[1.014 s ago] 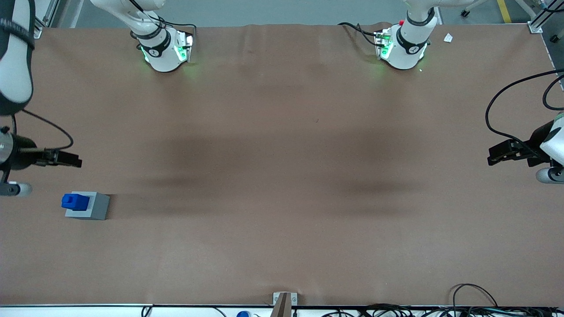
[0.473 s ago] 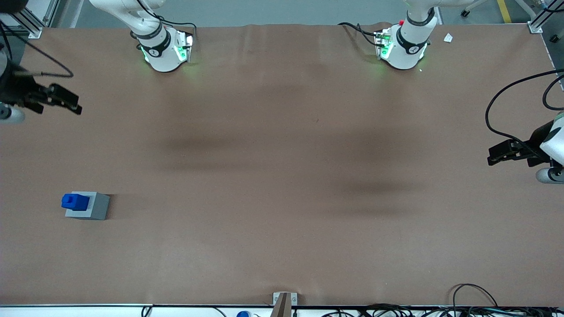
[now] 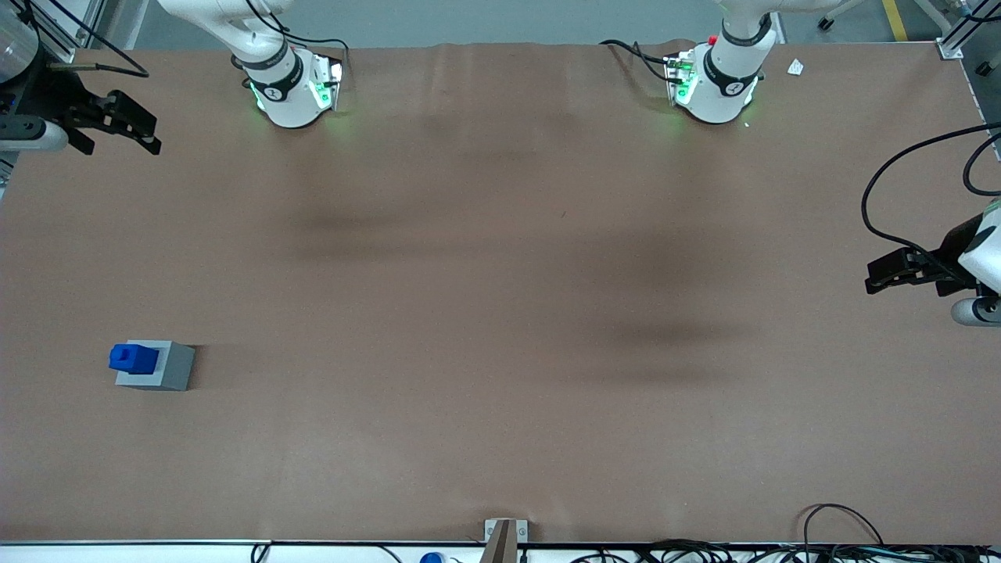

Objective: Insert blue part into gray base with right arm

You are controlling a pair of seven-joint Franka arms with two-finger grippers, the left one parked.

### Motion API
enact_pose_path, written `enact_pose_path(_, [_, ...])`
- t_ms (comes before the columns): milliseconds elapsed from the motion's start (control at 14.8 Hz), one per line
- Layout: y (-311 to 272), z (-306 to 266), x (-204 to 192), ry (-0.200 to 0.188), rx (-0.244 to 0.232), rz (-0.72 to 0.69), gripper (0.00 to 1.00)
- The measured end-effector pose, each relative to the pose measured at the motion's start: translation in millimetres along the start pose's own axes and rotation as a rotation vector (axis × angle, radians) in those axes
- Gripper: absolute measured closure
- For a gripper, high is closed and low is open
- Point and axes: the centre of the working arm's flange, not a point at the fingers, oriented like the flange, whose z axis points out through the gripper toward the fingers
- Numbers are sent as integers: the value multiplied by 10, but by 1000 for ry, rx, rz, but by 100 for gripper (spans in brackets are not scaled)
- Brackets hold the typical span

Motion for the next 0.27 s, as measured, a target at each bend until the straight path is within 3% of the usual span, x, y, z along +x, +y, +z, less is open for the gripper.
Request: enact_pose_path(270, [-6, -56, -21, 21, 1, -2, 0])
